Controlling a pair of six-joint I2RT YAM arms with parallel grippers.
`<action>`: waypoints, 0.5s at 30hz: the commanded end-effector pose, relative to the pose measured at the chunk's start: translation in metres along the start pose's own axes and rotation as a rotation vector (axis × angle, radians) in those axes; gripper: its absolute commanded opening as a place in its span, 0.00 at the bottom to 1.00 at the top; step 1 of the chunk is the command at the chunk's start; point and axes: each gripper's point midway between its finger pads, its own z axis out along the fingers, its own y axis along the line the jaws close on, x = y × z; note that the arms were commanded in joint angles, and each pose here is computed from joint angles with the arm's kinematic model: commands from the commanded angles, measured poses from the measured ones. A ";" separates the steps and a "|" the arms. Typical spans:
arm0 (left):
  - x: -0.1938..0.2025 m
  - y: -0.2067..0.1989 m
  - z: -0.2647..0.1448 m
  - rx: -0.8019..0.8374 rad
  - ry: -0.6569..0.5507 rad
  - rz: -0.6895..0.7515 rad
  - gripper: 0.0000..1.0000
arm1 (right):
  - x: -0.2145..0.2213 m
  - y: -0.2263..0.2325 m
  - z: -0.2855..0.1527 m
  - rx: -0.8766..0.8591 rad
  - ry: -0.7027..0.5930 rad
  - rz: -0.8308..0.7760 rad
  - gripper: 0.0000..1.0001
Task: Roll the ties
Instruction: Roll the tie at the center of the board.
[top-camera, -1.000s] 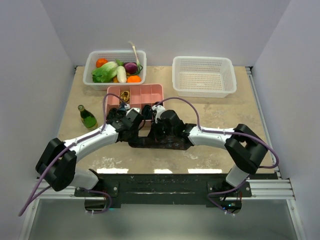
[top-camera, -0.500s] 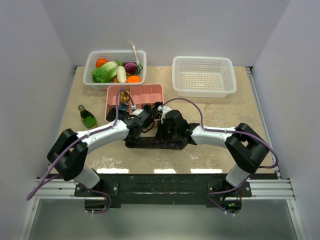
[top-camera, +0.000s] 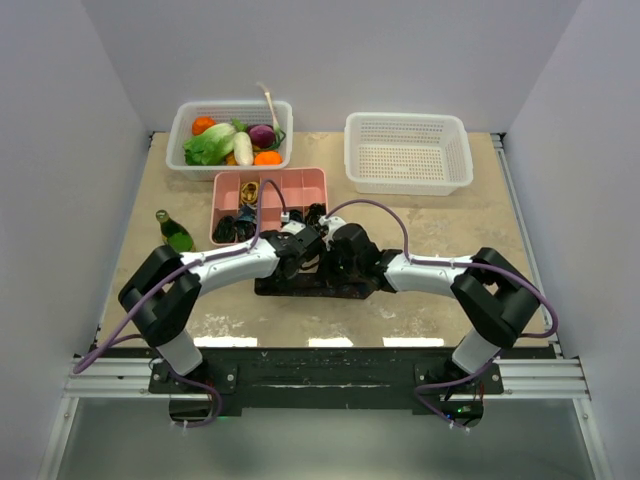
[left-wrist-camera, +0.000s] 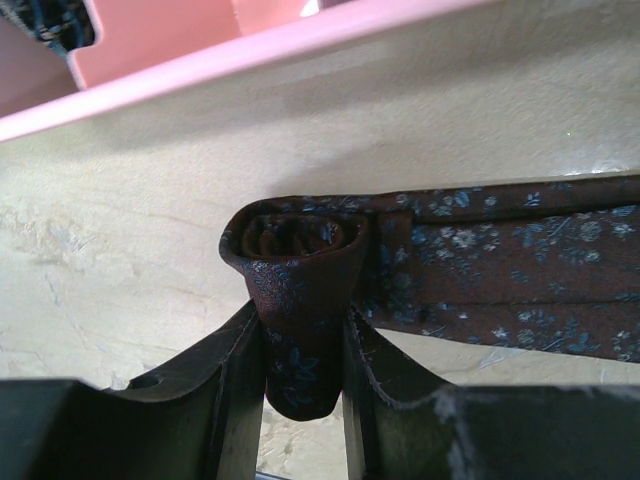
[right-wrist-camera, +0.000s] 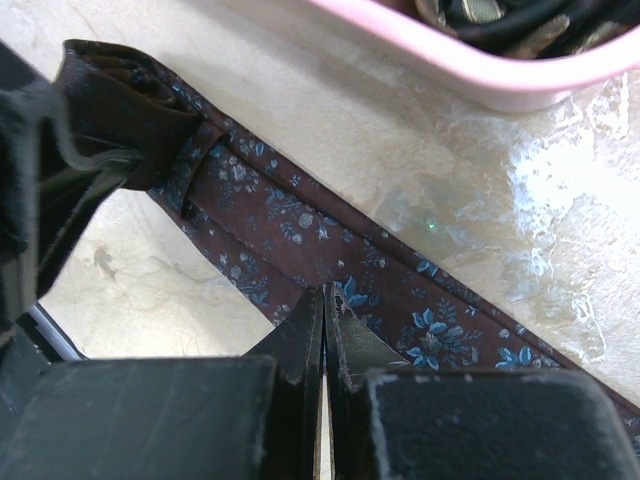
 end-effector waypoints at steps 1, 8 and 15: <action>-0.008 -0.029 0.003 0.062 -0.007 -0.031 0.12 | -0.014 0.005 -0.007 -0.018 -0.051 -0.007 0.00; -0.009 -0.037 0.002 0.065 -0.005 -0.023 0.23 | -0.012 0.003 -0.006 -0.014 -0.049 -0.004 0.00; -0.009 -0.046 -0.005 0.138 -0.014 0.008 0.41 | -0.009 0.002 -0.004 -0.016 -0.044 -0.001 0.00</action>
